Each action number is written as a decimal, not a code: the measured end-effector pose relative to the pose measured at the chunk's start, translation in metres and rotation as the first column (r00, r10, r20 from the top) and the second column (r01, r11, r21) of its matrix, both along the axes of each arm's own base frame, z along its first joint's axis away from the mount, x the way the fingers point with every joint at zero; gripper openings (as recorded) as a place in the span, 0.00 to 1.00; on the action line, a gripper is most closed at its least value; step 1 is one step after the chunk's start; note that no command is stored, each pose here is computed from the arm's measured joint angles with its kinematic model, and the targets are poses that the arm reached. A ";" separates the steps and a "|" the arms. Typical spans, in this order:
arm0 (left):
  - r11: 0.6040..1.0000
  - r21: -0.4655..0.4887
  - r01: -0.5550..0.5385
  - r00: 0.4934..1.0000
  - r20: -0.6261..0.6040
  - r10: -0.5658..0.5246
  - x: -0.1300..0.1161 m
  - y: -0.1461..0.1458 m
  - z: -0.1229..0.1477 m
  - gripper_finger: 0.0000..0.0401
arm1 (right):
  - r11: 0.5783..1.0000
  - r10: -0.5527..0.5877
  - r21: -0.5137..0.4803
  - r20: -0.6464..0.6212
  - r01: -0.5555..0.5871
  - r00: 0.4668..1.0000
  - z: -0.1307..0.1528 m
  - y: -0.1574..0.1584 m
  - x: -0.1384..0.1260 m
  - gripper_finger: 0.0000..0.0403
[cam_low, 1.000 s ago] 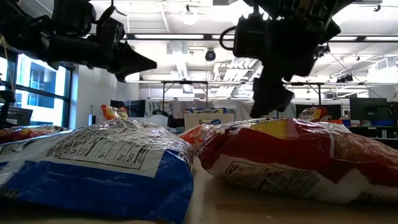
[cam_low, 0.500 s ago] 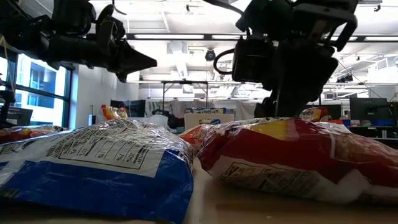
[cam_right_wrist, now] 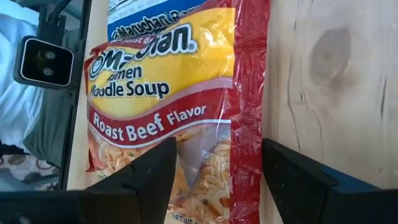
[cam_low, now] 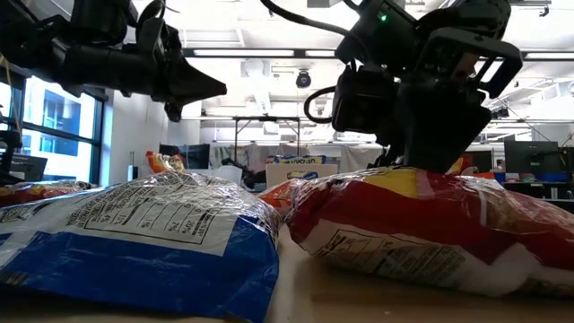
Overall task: Sort Maruchan noodles
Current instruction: Put the middle red noodle pack into the gray bin
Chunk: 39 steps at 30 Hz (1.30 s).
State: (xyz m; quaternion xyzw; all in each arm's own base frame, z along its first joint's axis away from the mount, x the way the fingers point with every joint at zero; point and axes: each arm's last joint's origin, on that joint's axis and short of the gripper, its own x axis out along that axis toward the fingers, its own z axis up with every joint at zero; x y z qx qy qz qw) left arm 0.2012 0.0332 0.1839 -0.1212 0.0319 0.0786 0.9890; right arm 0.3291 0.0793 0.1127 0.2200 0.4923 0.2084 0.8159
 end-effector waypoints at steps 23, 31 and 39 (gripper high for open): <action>0.978 -0.196 0.069 0.995 -0.062 -0.082 0.002 -0.035 -0.008 0.19 | 0.991 -0.073 -0.105 0.089 0.082 0.993 0.009 -0.019 0.005 0.02; 0.956 -0.284 0.073 0.990 -0.093 -0.103 0.001 -0.042 -0.013 0.27 | 0.905 -0.229 -0.311 0.222 0.291 0.948 0.034 -0.025 0.002 0.00; 0.943 -0.333 0.002 0.979 -0.193 -0.070 -0.003 -0.046 -0.023 0.40 | 0.753 -0.473 -0.343 0.309 0.561 0.825 0.040 -0.014 0.000 0.00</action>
